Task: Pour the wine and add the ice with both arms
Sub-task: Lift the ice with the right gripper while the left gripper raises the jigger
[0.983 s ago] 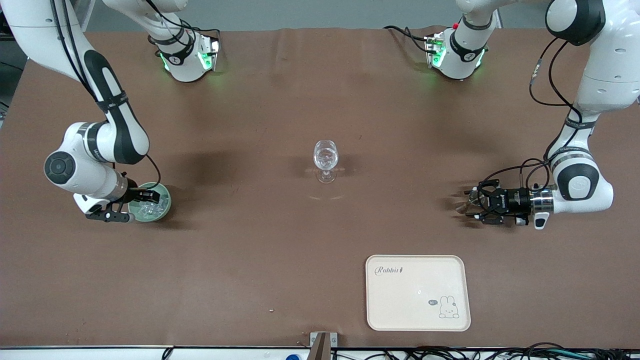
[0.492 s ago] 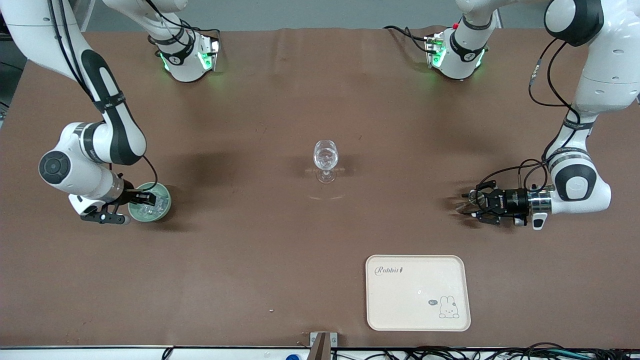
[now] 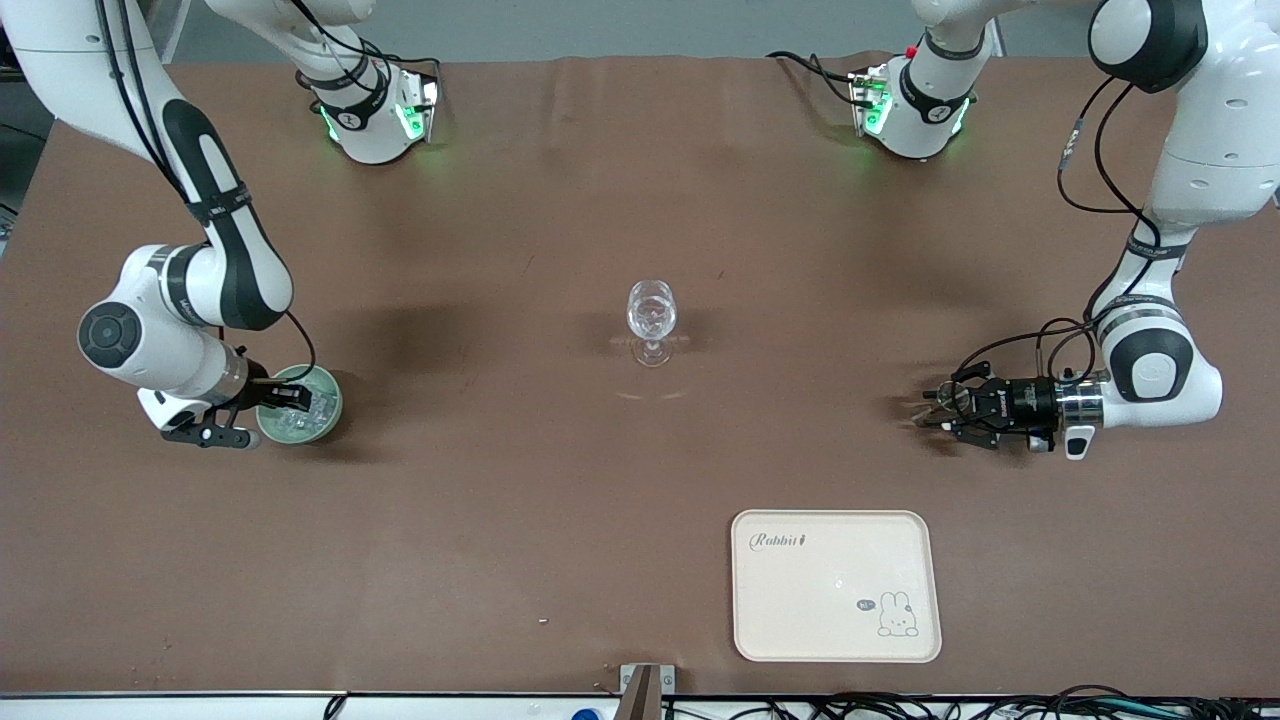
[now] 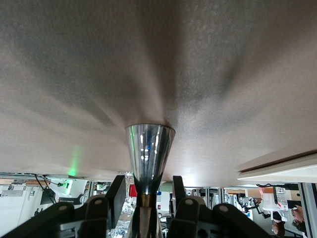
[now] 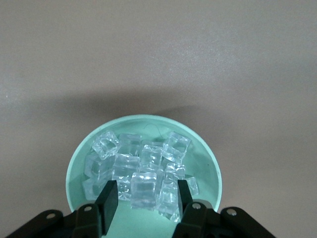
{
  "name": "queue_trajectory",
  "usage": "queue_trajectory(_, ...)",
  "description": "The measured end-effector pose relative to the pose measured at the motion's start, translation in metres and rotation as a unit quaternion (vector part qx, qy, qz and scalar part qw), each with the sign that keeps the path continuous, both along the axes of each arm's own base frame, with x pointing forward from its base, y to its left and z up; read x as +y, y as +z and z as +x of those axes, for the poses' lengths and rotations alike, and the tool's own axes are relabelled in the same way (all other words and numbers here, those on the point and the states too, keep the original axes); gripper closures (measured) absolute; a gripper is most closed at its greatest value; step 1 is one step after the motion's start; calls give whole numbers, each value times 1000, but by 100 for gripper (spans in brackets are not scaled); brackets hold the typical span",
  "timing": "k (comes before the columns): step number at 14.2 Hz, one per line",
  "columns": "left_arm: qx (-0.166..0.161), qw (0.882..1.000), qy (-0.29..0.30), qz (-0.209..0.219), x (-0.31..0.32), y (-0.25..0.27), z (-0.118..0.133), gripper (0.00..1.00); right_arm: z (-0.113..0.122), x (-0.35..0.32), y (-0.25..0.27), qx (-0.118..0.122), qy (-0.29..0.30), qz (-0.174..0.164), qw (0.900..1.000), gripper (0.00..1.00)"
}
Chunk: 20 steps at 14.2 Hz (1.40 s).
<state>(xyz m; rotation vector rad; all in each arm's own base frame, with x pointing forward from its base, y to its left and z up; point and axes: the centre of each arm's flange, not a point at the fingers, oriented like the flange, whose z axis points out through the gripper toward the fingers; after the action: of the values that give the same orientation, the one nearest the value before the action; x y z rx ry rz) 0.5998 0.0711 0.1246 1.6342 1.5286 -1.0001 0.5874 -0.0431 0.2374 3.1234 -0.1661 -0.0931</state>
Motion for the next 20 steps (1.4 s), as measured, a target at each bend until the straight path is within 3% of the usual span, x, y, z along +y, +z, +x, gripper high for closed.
queue_trajectory(5, 0, 1000, 1, -2, -1, 1, 0, 78, -1, 0, -3, 3, 0, 0, 1000, 43)
queue_trajectory(11, -1, 1000, -2, -5, -2, 2, 1, 78, -2, 1, -6, 6, 1, 1, 1000, 51)
queue_trajectory(14, -5, 1000, -14, -19, -10, 10, 6, 78, -2, 1, -5, 6, 1, 1, 1000, 76)
queue_trajectory(20, -5, 998, -31, -53, -47, 38, 20, 78, 0, 1, -3, 4, 1, 0, 1000, 76)
